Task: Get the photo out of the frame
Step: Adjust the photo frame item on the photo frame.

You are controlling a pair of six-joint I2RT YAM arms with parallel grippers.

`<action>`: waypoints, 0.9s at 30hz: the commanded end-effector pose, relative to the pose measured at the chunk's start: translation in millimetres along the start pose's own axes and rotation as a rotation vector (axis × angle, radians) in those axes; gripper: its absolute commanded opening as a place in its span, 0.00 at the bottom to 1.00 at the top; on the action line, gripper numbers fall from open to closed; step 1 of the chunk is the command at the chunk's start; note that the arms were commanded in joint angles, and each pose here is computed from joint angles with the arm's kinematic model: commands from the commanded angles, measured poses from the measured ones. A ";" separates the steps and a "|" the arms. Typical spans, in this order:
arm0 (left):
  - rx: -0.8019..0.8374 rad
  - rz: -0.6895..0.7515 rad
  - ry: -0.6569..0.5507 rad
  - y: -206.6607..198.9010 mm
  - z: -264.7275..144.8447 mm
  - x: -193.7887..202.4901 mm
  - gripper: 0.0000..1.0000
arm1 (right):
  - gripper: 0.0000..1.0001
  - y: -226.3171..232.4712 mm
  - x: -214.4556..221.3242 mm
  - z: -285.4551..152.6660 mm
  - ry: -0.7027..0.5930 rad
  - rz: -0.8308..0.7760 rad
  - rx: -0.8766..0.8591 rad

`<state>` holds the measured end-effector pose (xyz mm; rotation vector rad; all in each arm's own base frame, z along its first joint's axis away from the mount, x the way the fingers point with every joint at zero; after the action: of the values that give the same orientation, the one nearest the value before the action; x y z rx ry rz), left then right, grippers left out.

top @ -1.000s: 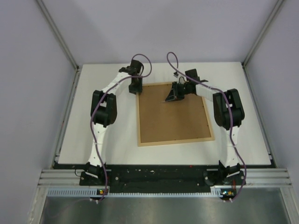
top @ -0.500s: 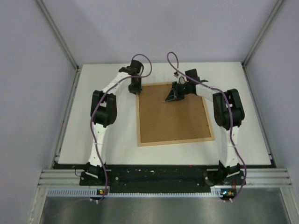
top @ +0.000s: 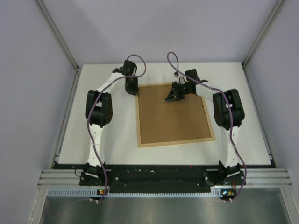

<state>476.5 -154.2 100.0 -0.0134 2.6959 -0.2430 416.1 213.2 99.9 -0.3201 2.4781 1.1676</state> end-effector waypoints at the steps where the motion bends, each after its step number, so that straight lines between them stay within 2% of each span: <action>1: 0.236 -0.097 0.086 5.0 -17.3 7.1 0.00 | 0.00 1.1 -5.6 2.1 -0.021 -0.031 0.029; 6: 0.389 -0.156 0.116 11.7 -12.8 9.5 0.00 | 0.00 0.8 -5.5 3.0 -0.018 -0.026 0.025; 9: 0.333 -0.135 0.106 12.5 -12.9 6.1 0.00 | 0.00 0.6 -4.9 3.3 -0.015 -0.024 0.023; 10: 0.307 -0.126 0.103 12.6 -14.1 5.0 0.07 | 0.00 1.0 -5.7 2.1 -0.018 -0.025 0.023; 11: 0.272 -0.116 0.090 12.7 -16.2 2.5 0.22 | 0.00 1.3 -5.1 2.9 -0.016 -0.025 0.021; 13: 0.233 -0.099 0.065 11.2 -19.8 -1.1 0.37 | 0.00 1.1 -5.2 2.9 -0.016 -0.025 0.022; 18: 0.149 -0.045 0.029 0.8 -24.8 -4.2 0.57 | 0.00 1.5 -4.9 2.6 -0.015 -0.026 0.019; 23: 0.029 0.024 -0.007 -7.0 -26.1 -4.6 0.57 | 0.00 2.2 -4.7 1.9 -0.015 -0.029 0.018; 27: -0.059 0.044 -0.030 -2.1 -22.6 -6.4 0.52 | 0.00 2.2 -4.1 1.9 -0.013 -0.030 0.015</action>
<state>462.8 -160.1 100.9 0.0193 2.7476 -0.3133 416.1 213.2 99.8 -0.3201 2.4784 1.1692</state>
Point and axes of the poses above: each gripper's point midway between its finger pads, its own z axis out along the fingers, its own y axis along the line the jaws close on, x = y × z, the point moved 7 cm from there along -z, back along the fingers
